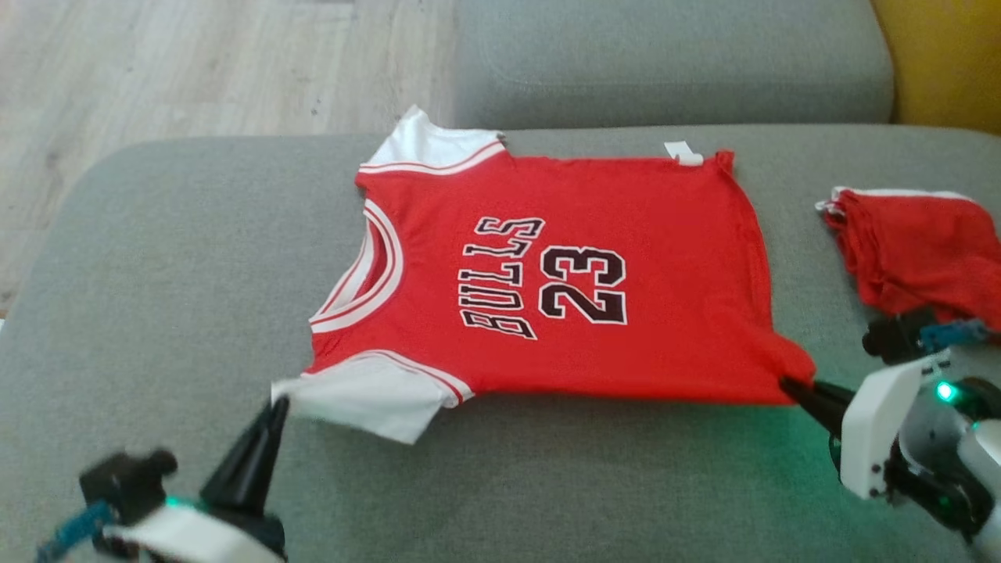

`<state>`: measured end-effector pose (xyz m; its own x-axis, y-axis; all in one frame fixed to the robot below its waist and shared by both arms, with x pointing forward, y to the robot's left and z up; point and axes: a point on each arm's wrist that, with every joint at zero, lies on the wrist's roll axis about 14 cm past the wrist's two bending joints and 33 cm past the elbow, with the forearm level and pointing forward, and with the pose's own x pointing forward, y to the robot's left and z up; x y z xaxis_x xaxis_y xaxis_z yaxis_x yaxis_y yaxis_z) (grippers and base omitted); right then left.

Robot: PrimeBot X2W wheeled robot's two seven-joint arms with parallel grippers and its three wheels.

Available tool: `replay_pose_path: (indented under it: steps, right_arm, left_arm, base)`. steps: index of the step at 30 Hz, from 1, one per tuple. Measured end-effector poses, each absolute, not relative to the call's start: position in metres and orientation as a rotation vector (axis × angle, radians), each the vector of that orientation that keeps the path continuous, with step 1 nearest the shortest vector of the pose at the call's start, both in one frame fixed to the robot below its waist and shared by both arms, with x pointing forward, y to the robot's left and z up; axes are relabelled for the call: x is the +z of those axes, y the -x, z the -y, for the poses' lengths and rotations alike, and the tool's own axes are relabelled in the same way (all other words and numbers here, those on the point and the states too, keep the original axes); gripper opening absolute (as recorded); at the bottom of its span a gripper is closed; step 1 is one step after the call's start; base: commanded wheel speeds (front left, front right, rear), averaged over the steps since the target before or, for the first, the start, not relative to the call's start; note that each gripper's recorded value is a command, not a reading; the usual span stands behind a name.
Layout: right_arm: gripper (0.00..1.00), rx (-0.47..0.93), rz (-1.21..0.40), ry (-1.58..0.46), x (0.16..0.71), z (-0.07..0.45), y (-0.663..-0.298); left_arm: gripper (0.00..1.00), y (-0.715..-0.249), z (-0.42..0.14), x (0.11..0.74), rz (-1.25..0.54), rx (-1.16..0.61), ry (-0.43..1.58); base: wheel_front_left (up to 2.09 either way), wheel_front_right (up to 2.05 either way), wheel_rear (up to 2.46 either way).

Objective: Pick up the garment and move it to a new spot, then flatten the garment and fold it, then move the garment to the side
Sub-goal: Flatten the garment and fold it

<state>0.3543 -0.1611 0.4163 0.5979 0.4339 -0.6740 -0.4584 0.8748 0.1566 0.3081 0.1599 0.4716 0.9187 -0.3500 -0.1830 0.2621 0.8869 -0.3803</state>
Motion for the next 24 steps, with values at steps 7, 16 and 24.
replay_pose_path:
  steps: [7, 16, 24]
  right_arm:
    - [0.00, 0.490, -0.761, 0.050, 0.427, 0.161, -0.383]
    - [0.00, 0.409, -0.819, 0.026, 0.414, 0.170, -0.417]
    - [0.00, 0.371, -0.884, -0.009, 0.398, 0.166, -0.440]
  left_arm:
    - [0.00, -0.360, -0.151, 0.501, -0.182, -0.398, 0.268]
    - [0.00, -0.427, -0.143, 0.502, -0.217, -0.489, 0.099]
    - [0.00, -0.480, -0.145, 0.480, -0.300, -0.503, -0.016]
  base:
    - [0.00, 0.00, 0.00]
    - [0.00, 0.00, 0.00]
    - [0.00, 0.00, 0.00]
